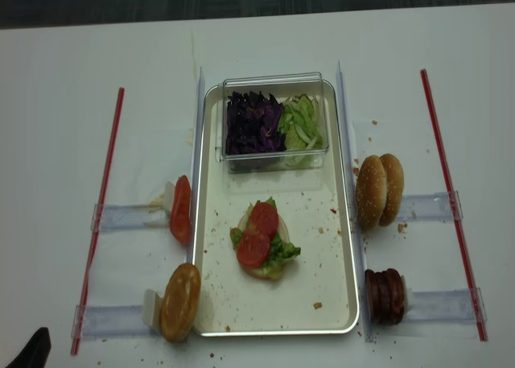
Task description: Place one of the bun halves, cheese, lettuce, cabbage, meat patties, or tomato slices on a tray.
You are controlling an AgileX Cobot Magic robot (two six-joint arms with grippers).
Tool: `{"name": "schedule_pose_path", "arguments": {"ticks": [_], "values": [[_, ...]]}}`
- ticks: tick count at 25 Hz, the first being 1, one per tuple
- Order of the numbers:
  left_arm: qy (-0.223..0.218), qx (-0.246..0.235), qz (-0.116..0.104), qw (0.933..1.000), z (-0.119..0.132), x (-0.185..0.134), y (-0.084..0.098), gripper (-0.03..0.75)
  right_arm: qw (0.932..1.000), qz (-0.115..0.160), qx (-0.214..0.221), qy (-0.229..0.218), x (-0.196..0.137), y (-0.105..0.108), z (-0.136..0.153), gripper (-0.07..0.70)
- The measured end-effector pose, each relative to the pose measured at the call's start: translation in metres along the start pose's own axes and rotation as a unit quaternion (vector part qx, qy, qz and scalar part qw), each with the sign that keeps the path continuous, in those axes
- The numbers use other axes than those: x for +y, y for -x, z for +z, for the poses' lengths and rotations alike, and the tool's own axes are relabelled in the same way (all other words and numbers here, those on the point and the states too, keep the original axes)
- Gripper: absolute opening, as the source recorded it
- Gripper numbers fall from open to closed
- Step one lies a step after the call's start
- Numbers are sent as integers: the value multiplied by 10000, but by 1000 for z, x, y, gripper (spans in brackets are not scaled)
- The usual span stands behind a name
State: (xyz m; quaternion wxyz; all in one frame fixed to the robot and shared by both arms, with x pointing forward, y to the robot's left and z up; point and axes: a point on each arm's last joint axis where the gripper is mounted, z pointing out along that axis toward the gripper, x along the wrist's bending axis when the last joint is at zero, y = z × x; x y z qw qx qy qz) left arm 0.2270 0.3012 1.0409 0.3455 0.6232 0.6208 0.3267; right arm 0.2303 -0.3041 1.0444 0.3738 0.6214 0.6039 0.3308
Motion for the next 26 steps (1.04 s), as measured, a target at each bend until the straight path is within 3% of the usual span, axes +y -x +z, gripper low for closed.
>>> {"name": "schedule_pose_path", "arguments": {"ticks": [26], "values": [[0, 0, 0, 10000, 0, 0, 0, 594, 10000, 0, 0, 0, 0, 0, 0, 632]]}}
